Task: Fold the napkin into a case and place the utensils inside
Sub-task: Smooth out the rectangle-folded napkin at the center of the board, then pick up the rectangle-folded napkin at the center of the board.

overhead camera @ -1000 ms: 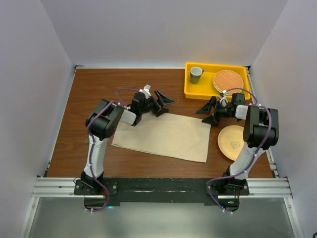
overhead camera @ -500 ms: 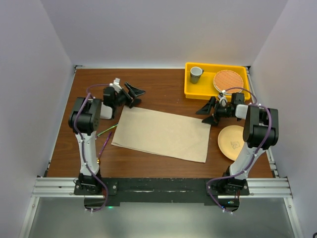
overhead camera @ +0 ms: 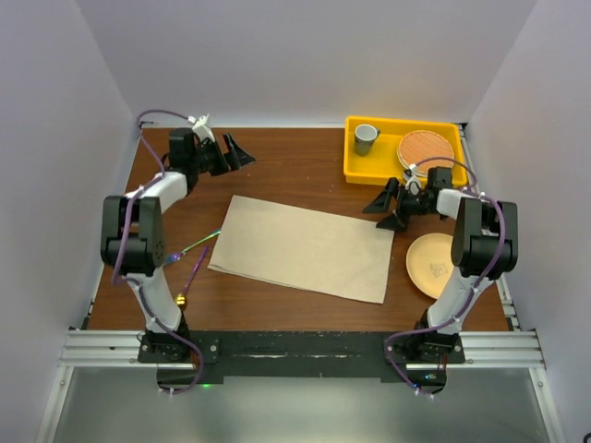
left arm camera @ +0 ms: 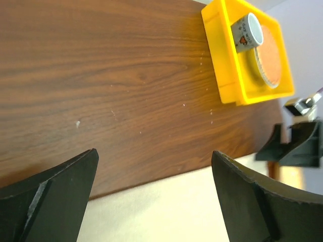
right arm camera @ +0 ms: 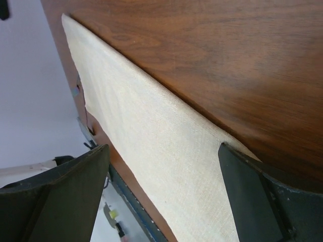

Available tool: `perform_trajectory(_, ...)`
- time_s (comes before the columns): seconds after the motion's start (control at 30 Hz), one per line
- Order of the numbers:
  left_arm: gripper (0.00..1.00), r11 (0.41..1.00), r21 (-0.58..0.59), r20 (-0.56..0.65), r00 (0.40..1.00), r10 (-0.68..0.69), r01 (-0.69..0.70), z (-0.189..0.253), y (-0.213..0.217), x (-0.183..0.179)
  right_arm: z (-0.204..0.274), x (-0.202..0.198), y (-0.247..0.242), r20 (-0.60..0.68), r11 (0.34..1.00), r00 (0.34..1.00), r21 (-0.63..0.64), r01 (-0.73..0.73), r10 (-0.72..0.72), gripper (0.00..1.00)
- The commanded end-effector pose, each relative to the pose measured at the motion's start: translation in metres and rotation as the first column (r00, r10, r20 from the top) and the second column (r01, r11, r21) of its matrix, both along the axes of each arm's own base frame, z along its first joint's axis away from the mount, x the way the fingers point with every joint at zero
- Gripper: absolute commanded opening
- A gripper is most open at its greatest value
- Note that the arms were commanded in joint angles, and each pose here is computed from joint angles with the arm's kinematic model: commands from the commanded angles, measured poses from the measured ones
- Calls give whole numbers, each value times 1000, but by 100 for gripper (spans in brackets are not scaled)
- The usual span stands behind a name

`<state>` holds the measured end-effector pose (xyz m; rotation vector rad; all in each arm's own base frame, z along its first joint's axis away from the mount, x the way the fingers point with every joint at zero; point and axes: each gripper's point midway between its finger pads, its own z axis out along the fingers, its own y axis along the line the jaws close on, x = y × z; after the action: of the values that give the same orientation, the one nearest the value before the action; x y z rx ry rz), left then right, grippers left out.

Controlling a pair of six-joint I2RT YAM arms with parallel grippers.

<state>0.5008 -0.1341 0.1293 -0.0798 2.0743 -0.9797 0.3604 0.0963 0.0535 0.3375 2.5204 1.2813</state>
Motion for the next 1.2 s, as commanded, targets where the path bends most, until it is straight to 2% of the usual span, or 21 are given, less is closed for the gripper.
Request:
perform_trajectory(0.0,90,918,394,43,997,-59,37,16,36,-47,51,10,13,146,995,986,-65,-75,84,93)
perform_trajectory(0.1,69,872,481,2,995,-98,85,9,46,-79,65,11,13,179,989,978,-123,-86,108,89)
perform_trajectory(0.13,63,868,486,-21,994,-105,102,6,48,-87,64,6,12,155,986,982,-138,-90,111,88)
perform_trajectory(0.17,54,862,489,-75,991,-115,137,-3,49,-103,65,8,9,157,981,981,-173,-85,113,84)
perform_trajectory(0.23,48,852,496,-104,985,-135,169,-10,50,-115,63,-1,8,137,973,981,-205,-107,137,79)
perform_trajectory(0.27,45,848,499,-136,983,-127,179,-18,52,-124,62,-4,6,134,968,981,-224,-110,143,74)
perform_trajectory(0.33,45,841,508,-165,979,-117,186,-25,55,-130,61,-12,6,126,961,979,-248,-125,160,69)
perform_trajectory(0.43,39,826,525,-236,968,-92,206,-40,62,-144,53,-27,7,103,950,979,-279,-139,174,58)
perform_trajectory(0.63,36,825,497,-331,938,-106,269,-57,62,-175,40,-49,12,62,937,978,-305,-171,199,58)
perform_trajectory(0.77,35,826,487,-391,917,-84,283,-78,65,-183,33,-56,10,47,933,979,-315,-173,197,57)
perform_trajectory(1.17,32,807,530,-430,903,-10,261,-108,77,-177,23,-66,5,16,918,976,-344,-197,215,57)
